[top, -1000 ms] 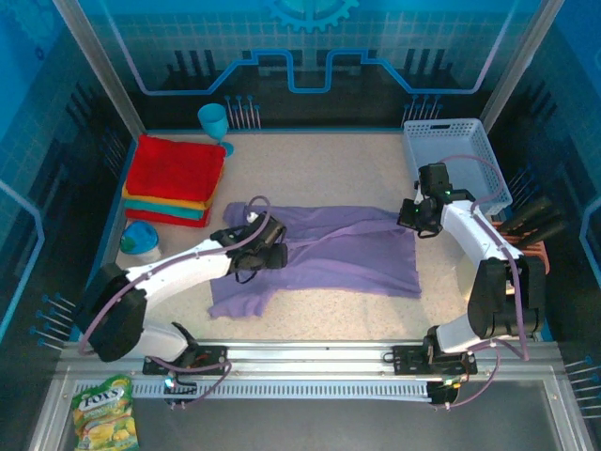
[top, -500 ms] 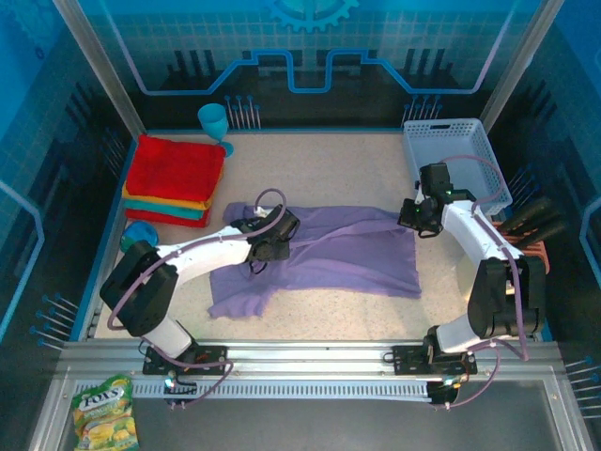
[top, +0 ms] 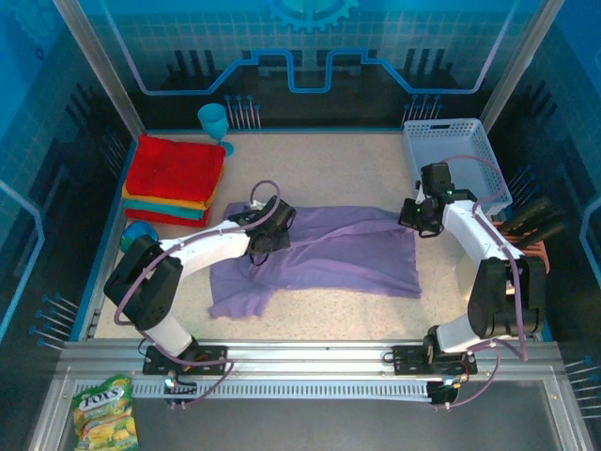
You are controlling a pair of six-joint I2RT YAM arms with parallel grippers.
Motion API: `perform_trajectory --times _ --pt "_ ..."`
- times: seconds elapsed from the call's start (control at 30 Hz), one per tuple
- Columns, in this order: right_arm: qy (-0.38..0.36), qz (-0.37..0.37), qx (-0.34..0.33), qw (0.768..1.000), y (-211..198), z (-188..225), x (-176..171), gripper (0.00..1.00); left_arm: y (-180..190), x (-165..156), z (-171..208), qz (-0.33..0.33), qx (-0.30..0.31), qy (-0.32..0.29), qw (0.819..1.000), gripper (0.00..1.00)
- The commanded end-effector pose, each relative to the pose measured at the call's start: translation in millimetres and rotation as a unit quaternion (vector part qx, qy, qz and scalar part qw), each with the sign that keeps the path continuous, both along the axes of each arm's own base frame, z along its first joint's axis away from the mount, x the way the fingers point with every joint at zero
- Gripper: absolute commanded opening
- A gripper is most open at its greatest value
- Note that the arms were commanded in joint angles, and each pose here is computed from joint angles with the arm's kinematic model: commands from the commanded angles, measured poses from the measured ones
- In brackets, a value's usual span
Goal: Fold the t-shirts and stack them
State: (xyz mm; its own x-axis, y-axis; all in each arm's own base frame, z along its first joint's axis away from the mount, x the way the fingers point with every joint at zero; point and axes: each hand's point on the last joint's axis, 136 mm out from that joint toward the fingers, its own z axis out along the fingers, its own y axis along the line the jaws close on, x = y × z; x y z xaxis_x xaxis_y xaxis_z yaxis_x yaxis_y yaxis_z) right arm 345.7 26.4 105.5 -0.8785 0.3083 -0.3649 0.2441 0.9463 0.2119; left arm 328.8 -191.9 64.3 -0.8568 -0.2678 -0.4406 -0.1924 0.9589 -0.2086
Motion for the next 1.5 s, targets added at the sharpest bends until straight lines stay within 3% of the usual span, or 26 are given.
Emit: perform_trajectory --times 0.0,0.2,0.37,0.43,0.57,0.6,0.67,0.73,0.87,1.0,1.17,1.37,1.47 --pt "-0.010 -0.011 0.007 1.000 -5.1 6.5 2.7 0.00 -20.3 7.2 25.7 -0.004 -0.077 -0.015 0.997 0.00" --pt "-0.010 -0.014 0.013 1.000 -3.8 7.0 5.2 0.00 -59.4 0.7 45.4 -0.006 -0.223 -0.010 0.975 0.00" --pt "-0.009 -0.013 0.022 1.000 -1.0 6.3 7.5 0.00 -77.6 -0.9 52.3 -0.007 -0.292 -0.007 0.956 0.00" --pt "-0.009 -0.013 0.023 1.000 -1.2 6.2 7.7 0.00 -82.8 -2.4 53.0 -0.013 -0.304 0.000 0.952 0.00" --pt "-0.011 -0.013 0.021 1.000 -1.3 6.5 7.4 0.00 -74.1 -6.1 41.5 -0.027 -0.261 0.010 0.965 0.00" --pt "-0.010 -0.013 0.021 1.000 -1.5 6.0 7.3 0.00 -72.7 -9.3 37.2 -0.038 -0.245 0.023 0.969 0.06" --pt "-0.007 -0.012 0.022 1.000 -1.2 4.9 6.5 0.00 -64.8 -17.4 32.0 -0.050 -0.207 0.049 0.976 0.39" --pt "-0.008 -0.011 0.021 1.000 -1.1 5.6 6.4 0.00 -51.7 -24.2 35.3 -0.046 -0.185 0.044 0.981 0.50" --pt "-0.008 -0.009 0.022 1.000 -0.5 5.9 6.6 0.00 -21.8 -40.7 52.1 -0.045 -0.159 0.044 0.985 0.62" --pt "-0.006 -0.007 0.025 1.000 0.7 4.2 7.1 0.00 15.1 -66.7 59.5 -0.020 -0.138 0.041 0.989 0.59" --pt "-0.005 -0.005 0.026 1.000 1.5 2.3 7.3 0.00 49.8 -88.6 34.7 0.036 -0.173 0.047 0.983 0.54" --pt "-0.005 -0.007 0.026 1.000 1.2 3.5 5.5 0.00 56.4 -88.2 17.0 0.054 -0.176 0.059 0.981 0.55" --pt "-0.006 -0.006 0.025 1.000 1.1 4.1 5.2 0.00 49.9 -81.1 8.0 0.055 -0.187 0.063 0.979 0.48"
